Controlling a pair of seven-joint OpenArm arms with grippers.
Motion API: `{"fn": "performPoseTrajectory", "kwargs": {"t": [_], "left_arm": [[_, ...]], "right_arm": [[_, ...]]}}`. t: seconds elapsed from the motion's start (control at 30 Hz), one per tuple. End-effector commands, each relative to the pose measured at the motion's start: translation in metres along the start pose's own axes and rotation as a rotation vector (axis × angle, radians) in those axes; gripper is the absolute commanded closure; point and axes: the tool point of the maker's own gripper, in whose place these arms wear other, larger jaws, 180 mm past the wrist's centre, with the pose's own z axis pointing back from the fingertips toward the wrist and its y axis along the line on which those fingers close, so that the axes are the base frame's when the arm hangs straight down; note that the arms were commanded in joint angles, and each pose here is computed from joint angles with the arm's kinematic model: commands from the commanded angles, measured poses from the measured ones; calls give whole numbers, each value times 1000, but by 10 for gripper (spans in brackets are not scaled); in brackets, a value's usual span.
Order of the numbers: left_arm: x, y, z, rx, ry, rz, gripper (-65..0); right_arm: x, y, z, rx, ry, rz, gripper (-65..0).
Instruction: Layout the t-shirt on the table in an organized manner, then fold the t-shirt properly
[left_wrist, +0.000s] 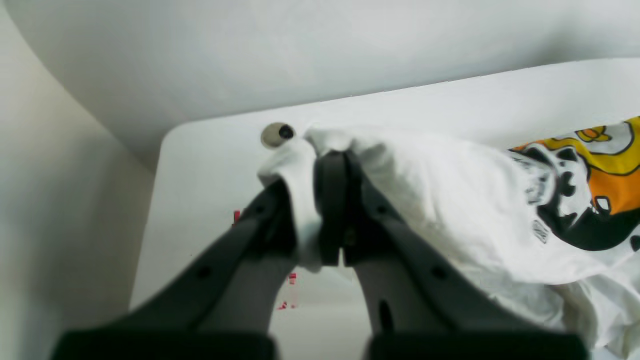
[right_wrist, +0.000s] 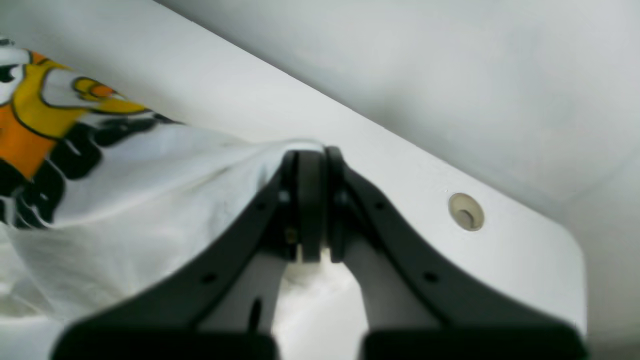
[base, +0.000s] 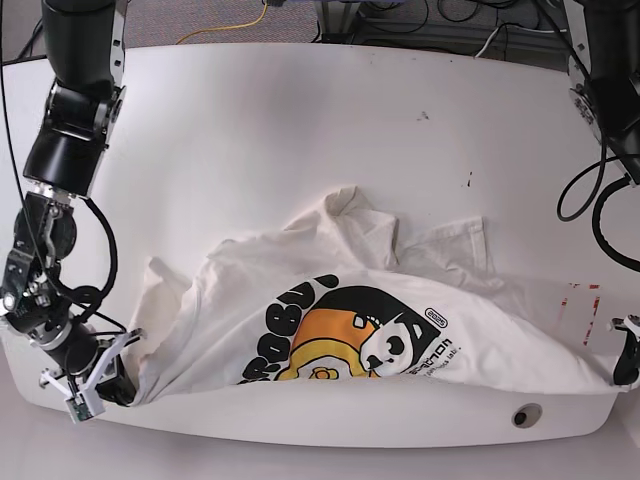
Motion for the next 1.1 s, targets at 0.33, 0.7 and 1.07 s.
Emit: {"fn": "performPoseTrajectory", "kwargs": {"t": [0.33,0.7,1.07], "left_arm": [[9,32,-9,58,-48,56,0],[5,30,-10,56,-41,58,0],[-3,30,-8,57,-22,57,0]], "right_arm": [[-6,-20,-64,-23,-36,-107,-171],[-8,-20,-65,-18,7,-115,-650],[-37,21,-8,66,115,-184,-650]]}}
